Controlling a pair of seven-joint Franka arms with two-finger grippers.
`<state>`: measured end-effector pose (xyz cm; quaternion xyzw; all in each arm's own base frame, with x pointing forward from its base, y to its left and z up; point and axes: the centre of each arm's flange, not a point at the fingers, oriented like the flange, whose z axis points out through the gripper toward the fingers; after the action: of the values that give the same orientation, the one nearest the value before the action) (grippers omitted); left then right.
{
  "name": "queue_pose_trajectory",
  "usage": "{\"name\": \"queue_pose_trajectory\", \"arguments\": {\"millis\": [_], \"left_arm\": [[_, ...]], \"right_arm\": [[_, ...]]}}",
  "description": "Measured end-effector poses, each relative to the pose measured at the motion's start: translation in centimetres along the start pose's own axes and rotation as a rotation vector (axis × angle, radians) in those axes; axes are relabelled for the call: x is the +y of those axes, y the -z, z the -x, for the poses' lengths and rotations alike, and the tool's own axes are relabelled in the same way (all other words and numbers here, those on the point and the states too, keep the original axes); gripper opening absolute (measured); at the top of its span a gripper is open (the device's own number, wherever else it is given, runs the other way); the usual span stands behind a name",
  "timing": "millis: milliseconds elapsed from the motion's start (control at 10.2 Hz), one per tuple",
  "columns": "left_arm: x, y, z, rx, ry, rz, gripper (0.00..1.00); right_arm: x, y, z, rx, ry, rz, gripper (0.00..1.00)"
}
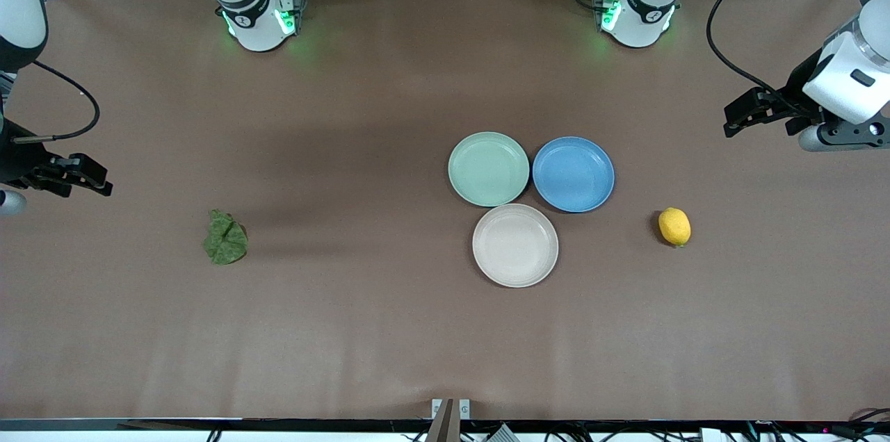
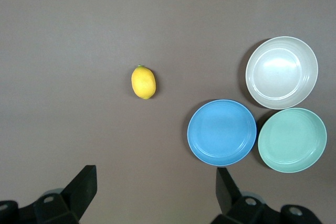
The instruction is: Pick lemon and lettuce from plates
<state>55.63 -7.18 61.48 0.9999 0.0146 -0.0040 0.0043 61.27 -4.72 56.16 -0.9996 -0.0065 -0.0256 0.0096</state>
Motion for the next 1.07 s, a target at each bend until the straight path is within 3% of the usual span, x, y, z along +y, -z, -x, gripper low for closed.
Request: {"name": "queue_pose_trajectory", "arguments": {"millis": [98, 293, 390, 585, 1073], "left_arm": [[-0.02, 0.03, -0.01, 0.001, 0.0, 0.0, 1.0], [-0.02, 0.04, -0.01, 0.001, 0.0, 0.0, 1.0], [-0.02, 0.08, -0.02, 0.002, 0.0, 0.0, 1.0], [-0.13, 0.39, -0.2, 0.02, 0.003, 0.003, 1.0], [-0.28, 0.65, -0.44, 0.042, 0.004, 0.006, 1.0]], "right_arm": [[0.16, 0.03, 0.03, -0.002, 0.0, 0.0, 0.41], [0.17, 0.2, 0.09, -0.006, 0.0, -0.001, 0.08], [0.16, 0.29, 0.1, -0.007, 0.001, -0.001, 0.01], [0.15, 0.35, 0.14, -0.01, 0.001, -0.001, 0.02], [0.08, 0.19, 0.5, -0.043, 0.002, -0.005, 0.66]]}}
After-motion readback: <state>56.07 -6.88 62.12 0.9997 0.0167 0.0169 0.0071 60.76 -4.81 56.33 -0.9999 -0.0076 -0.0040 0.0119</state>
